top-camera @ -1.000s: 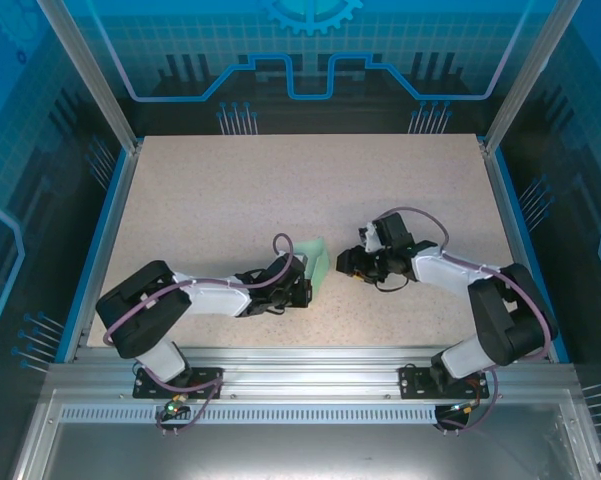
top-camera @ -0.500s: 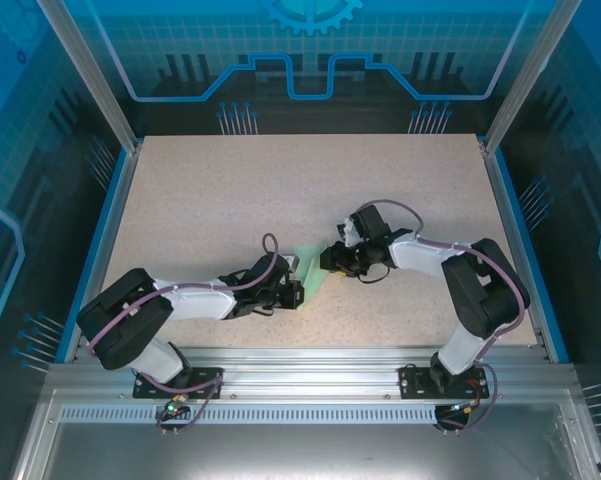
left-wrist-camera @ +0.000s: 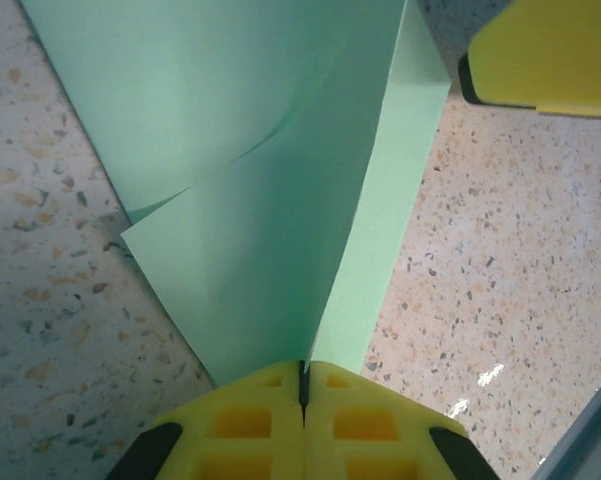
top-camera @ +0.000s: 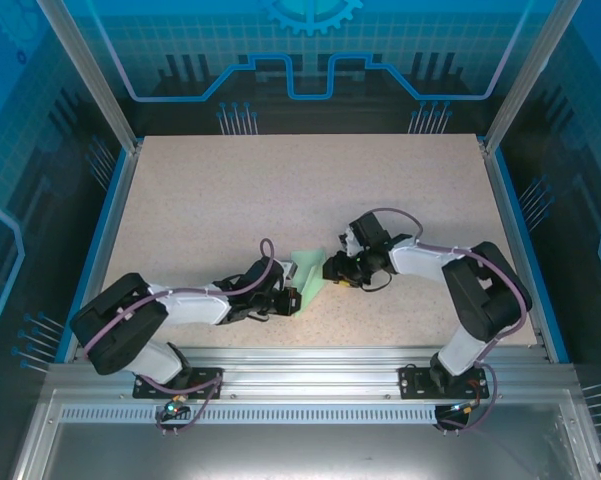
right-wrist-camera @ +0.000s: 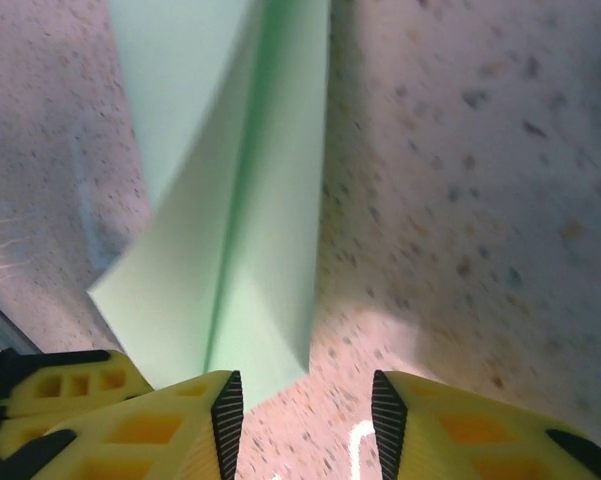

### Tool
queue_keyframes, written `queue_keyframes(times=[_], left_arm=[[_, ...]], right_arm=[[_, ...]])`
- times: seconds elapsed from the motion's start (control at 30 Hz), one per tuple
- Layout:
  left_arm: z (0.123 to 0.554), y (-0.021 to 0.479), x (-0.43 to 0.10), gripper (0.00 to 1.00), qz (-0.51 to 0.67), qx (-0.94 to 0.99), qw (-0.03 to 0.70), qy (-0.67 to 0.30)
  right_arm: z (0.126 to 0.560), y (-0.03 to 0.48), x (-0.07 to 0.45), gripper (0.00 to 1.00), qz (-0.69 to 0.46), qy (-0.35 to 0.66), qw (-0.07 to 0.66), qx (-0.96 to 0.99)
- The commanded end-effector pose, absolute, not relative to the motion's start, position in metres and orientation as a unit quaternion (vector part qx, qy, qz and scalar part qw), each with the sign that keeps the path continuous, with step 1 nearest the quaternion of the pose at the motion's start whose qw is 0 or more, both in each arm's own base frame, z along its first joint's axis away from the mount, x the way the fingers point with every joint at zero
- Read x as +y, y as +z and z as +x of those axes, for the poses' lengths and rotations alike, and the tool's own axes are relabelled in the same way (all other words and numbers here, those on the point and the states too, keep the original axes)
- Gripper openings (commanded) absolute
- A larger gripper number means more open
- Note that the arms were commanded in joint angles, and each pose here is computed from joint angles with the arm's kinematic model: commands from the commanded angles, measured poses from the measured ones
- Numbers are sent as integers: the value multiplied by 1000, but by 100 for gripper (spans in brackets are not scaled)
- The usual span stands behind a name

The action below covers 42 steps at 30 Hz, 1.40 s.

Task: Fold a paper plane with a square sheet of paper (pick it up from the middle)

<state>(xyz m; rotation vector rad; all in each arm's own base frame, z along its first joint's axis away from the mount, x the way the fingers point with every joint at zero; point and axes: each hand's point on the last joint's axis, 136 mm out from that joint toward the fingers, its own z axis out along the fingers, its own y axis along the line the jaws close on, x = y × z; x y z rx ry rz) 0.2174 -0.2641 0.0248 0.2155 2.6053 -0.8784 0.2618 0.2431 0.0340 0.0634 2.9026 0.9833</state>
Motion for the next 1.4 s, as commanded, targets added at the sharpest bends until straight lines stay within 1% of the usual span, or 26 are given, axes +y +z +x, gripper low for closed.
queue_keyframes(times=[0.0, 0.07, 0.13, 0.27, 0.33, 0.4, 0.43, 0.5, 0.63, 0.77, 0.9, 0.97, 1.03, 1.23, 1.37], left_arm=[[214, 34, -269, 6, 96, 917, 193, -336], [211, 32, -271, 6, 103, 916, 184, -340], [209, 31, -274, 6, 106, 915, 176, -346], [209, 27, -274, 6, 104, 916, 172, -346], [209, 25, -273, 6, 101, 918, 172, -343], [210, 23, -272, 6, 95, 919, 173, -341], [210, 21, -270, 6, 91, 921, 173, -337], [210, 18, -266, 6, 83, 924, 175, -331], [211, 16, -267, 6, 80, 924, 174, -331], [209, 14, -265, 6, 78, 924, 173, -332], [207, 15, -265, 8, 82, 924, 172, -332], [207, 16, -264, 9, 82, 924, 173, -332], [207, 18, -264, 11, 84, 923, 175, -333], [208, 22, -262, 14, 83, 923, 181, -328], [209, 22, -262, 15, 84, 924, 181, -325]], right_arm=[[250, 35, 241, 41, 21, 312, 28, 949], [248, 35, 245, 38, 15, 316, 27, 948], [246, 34, 245, 37, 14, 309, 27, 951], [242, 27, 239, 32, 10, 273, 25, 962], [244, 34, 237, 29, 8, 272, 43, 961], [250, 50, 238, 28, 2, 286, 74, 955], [252, 58, 242, 29, -6, 297, 86, 951], [251, 71, 252, 35, -28, 324, 94, 941], [249, 73, 269, 44, -42, 342, 72, 936], [257, 70, 280, 47, -40, 334, 63, 939], [261, 67, 293, 47, -51, 328, 57, 941], [262, 60, 296, 44, -49, 322, 42, 944], [261, 51, 299, 42, -46, 320, 27, 946], [258, 51, 307, 42, -49, 324, 25, 945], [257, 51, 300, 44, -46, 308, 30, 950]])
